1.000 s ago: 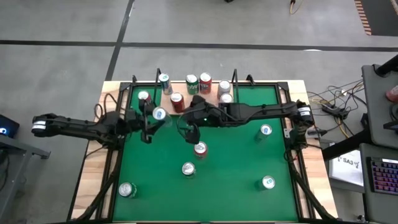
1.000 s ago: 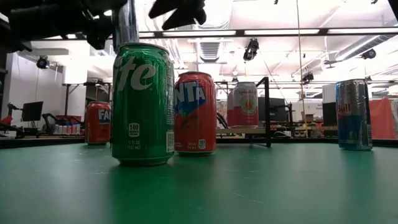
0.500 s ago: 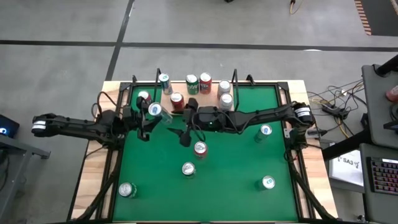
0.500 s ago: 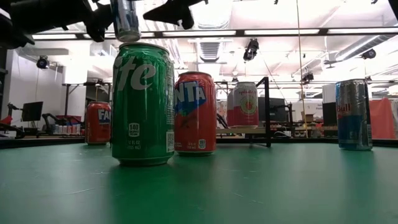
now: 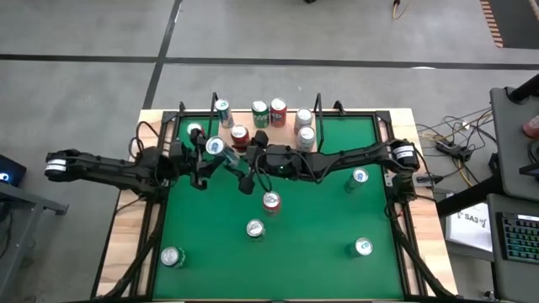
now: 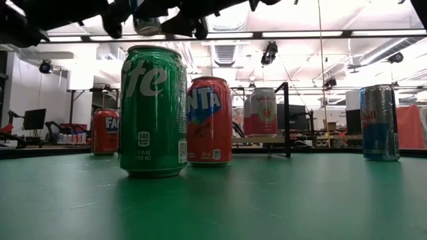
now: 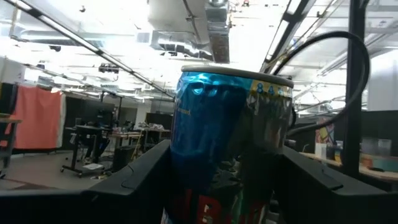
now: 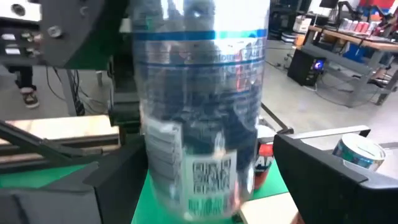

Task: Pick and place cans onto a shelf
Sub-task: Put the top left blue silver soda can on the shelf aligned with the other blue silver soda can

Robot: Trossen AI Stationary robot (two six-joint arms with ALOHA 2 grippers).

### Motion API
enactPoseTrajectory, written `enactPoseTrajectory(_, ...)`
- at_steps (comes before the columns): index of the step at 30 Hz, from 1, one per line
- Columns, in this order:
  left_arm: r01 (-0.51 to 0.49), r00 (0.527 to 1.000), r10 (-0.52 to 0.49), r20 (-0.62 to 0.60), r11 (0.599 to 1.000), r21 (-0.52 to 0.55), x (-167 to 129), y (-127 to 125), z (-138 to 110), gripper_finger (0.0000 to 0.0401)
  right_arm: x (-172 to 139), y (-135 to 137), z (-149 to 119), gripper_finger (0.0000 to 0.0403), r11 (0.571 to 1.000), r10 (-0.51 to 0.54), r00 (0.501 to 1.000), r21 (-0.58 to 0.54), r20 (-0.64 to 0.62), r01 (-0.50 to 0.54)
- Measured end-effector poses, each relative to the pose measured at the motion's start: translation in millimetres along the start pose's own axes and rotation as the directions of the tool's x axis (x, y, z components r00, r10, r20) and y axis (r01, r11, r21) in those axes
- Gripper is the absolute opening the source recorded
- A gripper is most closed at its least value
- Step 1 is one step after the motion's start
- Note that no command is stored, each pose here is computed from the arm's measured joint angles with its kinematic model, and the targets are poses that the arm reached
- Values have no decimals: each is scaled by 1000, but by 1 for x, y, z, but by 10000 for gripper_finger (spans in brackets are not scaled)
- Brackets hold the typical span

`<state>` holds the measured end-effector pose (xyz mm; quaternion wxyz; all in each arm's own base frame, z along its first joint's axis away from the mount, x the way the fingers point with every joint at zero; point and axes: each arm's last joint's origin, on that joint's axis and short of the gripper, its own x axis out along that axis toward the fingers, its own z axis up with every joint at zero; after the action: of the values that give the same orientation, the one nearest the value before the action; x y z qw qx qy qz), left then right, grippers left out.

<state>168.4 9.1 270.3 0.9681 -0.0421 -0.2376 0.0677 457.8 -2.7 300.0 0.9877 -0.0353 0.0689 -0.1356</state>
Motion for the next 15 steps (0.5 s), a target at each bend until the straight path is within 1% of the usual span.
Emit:
enactPoseTrajectory(4, 2, 1000, -2, -1, 1000, 1, 9, -1, 1, 220, 1, -4, 1, 326, 1000, -6, 1000, 1, 8, 6)
enactPoseTrajectory(6, 4, 1000, -4, -8, 1000, 4, 10, -1, 0, 221, 1, -4, 0, 318, 1000, -6, 1000, 0, 5, 6)
enactPoseTrajectory(8, 5, 1000, -5, -4, 1000, 5, 14, -2, 1, 226, 1, -4, 0, 294, 1000, -6, 1000, 1, 6, 6)
enactPoseTrajectory(11, 4, 1000, -4, -10, 1000, 14, 15, -2, 1, 239, 1, -3, 0, 235, 1000, 0, 1000, -4, 2, 0)
enactPoseTrajectory(12, 5, 1000, -5, -10, 1000, 18, 15, -2, 1, 244, 1, -3, -1, 228, 1000, 1, 1000, -13, -5, -1)
enactPoseTrajectory(15, 9, 1000, -8, -11, 1000, 21, 14, -2, 3, 260, -2, -4, 1, 228, 1000, 6, 1000, -25, -18, -6)
